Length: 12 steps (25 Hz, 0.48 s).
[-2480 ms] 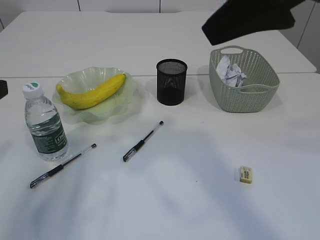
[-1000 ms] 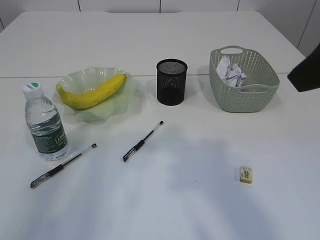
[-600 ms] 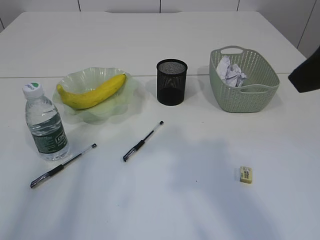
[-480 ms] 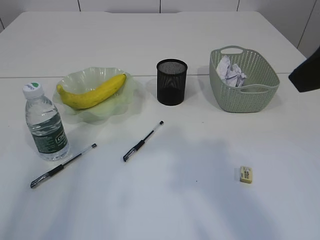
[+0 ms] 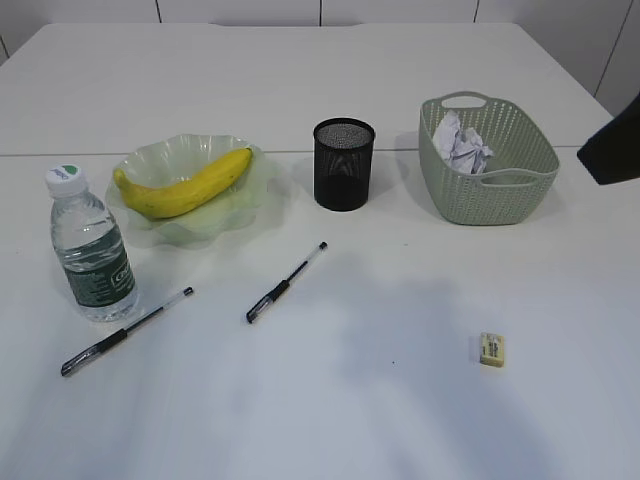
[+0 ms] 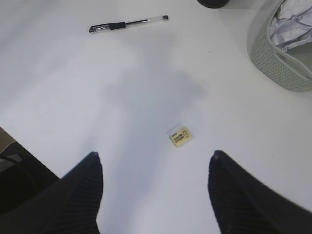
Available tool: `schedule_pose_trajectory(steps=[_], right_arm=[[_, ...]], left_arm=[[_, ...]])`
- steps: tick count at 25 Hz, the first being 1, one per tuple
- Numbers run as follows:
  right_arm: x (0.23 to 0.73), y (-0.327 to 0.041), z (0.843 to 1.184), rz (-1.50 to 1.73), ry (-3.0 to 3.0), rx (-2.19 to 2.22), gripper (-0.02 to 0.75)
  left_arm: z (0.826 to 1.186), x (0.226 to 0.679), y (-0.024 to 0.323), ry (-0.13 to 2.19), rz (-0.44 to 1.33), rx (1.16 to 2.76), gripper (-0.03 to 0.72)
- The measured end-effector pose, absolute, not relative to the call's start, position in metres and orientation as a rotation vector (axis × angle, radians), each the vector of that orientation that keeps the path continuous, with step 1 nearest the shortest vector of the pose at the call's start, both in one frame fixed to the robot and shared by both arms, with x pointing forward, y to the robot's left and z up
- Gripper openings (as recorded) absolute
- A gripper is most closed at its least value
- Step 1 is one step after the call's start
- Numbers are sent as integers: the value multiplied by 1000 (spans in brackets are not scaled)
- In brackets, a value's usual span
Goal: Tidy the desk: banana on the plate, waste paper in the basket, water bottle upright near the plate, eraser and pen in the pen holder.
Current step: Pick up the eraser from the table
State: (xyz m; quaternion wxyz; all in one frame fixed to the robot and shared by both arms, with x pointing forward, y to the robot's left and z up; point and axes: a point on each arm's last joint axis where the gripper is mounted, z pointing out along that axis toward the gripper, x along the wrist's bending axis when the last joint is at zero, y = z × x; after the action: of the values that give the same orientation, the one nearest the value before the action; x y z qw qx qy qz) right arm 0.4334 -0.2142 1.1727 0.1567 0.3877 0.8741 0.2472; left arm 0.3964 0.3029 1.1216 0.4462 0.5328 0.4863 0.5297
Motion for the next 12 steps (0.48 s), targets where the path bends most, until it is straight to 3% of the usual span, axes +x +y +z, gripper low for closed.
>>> schedule_pose_trajectory(steps=[12], right_arm=[[433, -214, 1173, 708, 2502, 1110, 501]], left_arm=[[1103, 397, 299, 1343, 1067, 1192, 560]])
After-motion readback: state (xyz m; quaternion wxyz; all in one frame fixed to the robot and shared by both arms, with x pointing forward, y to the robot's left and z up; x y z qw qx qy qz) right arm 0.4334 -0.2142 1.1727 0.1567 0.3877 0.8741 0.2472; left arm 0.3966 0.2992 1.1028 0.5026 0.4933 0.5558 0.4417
